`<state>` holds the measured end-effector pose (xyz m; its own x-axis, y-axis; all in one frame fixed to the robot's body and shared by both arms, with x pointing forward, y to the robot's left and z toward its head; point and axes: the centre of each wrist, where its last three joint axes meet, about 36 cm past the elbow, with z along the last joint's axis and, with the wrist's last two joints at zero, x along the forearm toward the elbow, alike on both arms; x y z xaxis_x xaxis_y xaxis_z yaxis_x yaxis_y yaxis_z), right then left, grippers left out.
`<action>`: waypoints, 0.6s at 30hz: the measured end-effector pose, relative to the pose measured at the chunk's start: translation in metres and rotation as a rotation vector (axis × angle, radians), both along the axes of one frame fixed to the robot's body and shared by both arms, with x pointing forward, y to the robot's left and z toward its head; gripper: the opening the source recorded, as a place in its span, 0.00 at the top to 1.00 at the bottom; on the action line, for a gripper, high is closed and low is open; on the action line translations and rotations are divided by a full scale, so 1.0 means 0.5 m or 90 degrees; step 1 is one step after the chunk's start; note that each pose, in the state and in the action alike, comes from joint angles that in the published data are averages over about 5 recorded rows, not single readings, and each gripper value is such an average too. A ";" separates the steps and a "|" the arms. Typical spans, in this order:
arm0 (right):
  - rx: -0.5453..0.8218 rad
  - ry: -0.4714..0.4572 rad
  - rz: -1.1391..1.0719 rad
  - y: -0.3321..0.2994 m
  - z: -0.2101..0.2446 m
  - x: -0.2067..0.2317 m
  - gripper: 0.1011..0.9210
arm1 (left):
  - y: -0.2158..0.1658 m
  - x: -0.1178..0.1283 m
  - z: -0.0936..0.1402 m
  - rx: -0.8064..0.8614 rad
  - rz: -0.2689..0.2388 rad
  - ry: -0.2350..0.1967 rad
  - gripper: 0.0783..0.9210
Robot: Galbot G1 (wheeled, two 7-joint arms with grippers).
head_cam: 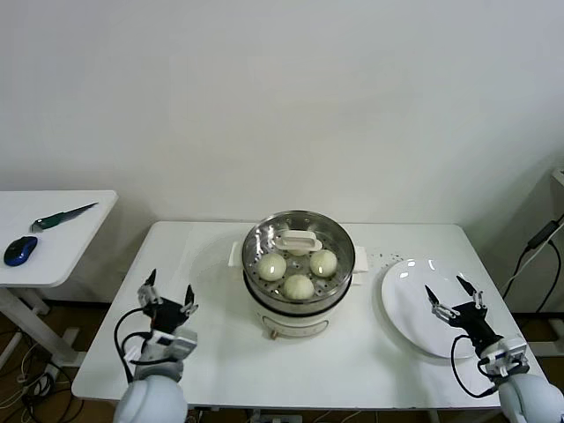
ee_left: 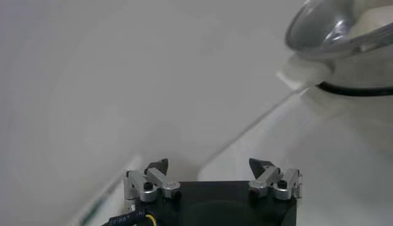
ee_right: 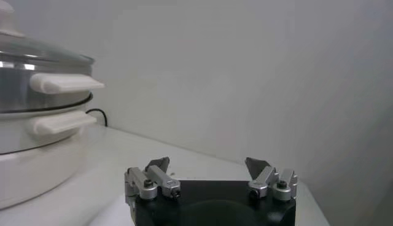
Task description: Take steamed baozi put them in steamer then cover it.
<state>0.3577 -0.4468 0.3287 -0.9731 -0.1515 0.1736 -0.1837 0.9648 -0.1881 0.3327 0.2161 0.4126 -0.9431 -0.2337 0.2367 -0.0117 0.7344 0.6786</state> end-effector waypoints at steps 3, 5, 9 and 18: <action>0.005 -0.002 0.002 0.009 -0.004 -0.008 0.12 | 0.044 -0.009 -0.037 -0.092 -0.001 -0.026 0.12; 0.008 -0.005 0.002 0.014 -0.006 -0.013 0.12 | 0.068 -0.019 -0.064 -0.150 -0.004 -0.050 0.12; 0.015 -0.009 0.000 0.019 -0.009 -0.023 0.12 | 0.104 -0.043 -0.110 -0.243 -0.001 -0.097 0.12; 0.026 -0.017 -0.004 0.021 -0.010 -0.032 0.12 | 0.140 -0.082 -0.154 -0.333 0.010 -0.183 0.12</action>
<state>0.3419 -0.4363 0.3238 -0.9783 -0.1519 0.1406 -0.1731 0.9729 -0.1533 0.2914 0.2862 0.3357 -0.9836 -0.1701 0.0594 -0.1557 0.9685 0.1944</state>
